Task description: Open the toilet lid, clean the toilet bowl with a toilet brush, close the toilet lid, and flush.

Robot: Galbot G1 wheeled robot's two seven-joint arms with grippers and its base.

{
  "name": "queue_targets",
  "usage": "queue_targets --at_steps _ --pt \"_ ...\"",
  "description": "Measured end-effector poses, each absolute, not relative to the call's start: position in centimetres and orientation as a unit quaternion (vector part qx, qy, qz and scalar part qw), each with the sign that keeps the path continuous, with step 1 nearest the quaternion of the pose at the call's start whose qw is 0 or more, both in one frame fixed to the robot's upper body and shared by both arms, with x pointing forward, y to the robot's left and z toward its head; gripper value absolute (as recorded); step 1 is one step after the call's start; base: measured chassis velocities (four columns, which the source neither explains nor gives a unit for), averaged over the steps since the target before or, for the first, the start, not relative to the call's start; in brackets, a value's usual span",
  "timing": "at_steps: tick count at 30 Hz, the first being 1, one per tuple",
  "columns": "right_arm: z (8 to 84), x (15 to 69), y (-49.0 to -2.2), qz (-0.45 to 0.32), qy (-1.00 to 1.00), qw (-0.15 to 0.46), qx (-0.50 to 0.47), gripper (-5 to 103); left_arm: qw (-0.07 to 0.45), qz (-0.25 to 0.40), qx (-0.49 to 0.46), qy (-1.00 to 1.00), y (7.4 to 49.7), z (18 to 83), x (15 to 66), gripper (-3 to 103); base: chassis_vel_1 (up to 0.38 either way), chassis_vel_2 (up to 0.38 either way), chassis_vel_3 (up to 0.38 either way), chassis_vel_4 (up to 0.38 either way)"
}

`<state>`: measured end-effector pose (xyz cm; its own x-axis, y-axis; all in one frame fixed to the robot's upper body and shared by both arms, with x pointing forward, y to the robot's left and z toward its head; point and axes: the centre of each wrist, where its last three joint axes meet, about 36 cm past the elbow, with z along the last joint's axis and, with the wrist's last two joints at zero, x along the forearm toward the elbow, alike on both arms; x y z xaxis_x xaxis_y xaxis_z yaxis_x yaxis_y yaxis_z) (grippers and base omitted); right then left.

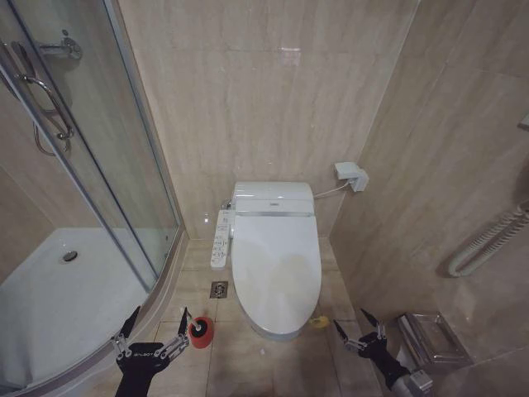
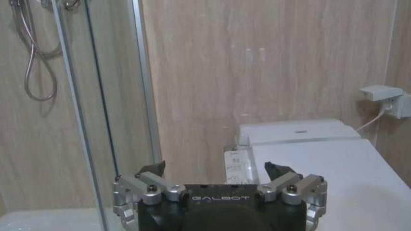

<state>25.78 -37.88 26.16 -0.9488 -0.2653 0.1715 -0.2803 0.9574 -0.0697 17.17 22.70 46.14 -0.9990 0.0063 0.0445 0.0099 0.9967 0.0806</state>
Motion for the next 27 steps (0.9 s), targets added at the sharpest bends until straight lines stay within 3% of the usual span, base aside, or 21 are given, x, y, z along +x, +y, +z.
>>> queue_targets --at_steps 27 --pt "22.0 26.5 -37.2 0.053 -0.978 0.115 0.163 100 0.022 -0.04 -0.004 -0.999 22.7 46.1 17.2 100 0.0 0.0 0.0 0.0"
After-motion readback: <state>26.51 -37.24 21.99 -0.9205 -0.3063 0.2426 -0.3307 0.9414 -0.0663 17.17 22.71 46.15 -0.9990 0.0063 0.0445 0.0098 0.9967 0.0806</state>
